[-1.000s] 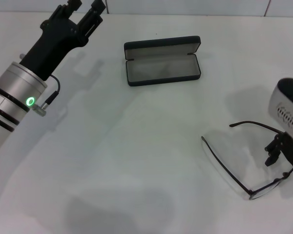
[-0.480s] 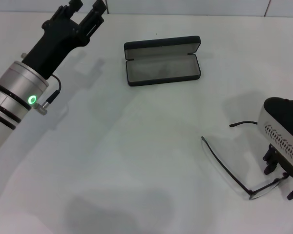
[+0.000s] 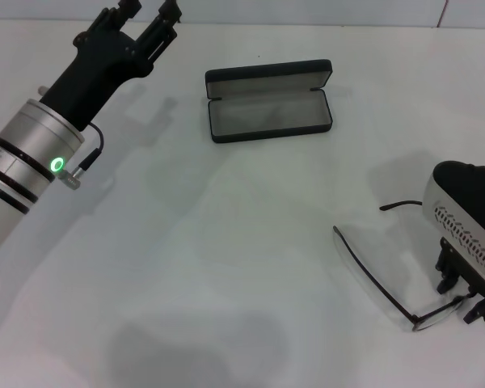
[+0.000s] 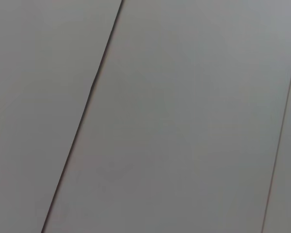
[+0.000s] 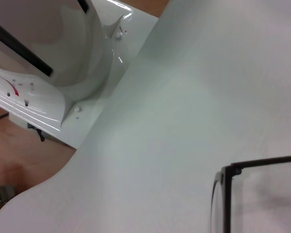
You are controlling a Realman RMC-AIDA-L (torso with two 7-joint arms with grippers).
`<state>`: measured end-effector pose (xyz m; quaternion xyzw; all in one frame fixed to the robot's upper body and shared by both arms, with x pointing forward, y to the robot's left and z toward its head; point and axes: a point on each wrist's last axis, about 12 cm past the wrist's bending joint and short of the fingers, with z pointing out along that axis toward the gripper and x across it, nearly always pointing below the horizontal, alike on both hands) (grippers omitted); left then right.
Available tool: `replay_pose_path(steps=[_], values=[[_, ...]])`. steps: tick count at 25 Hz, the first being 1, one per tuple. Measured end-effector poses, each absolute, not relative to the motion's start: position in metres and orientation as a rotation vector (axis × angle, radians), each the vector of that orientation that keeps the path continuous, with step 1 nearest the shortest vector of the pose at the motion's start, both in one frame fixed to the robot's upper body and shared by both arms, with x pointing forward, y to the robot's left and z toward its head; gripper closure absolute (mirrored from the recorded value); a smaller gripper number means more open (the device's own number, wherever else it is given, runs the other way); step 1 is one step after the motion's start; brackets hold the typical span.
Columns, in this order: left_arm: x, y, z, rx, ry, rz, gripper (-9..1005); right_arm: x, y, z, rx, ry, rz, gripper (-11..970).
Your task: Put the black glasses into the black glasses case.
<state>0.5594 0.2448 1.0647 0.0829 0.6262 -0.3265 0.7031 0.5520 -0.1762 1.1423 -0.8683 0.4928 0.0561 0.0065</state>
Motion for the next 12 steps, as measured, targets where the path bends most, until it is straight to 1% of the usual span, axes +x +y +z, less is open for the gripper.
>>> replay_pose_path(steps=[6,12], values=[[0.558,0.246,1.063,0.179,1.397,-0.723,378,0.554,-0.178,1.148,-2.673,1.547,0.180,595],[0.556,0.247,1.063,0.216,1.384,-0.677,388,0.556,-0.189,1.162,-2.581,1.585,0.240,736]])
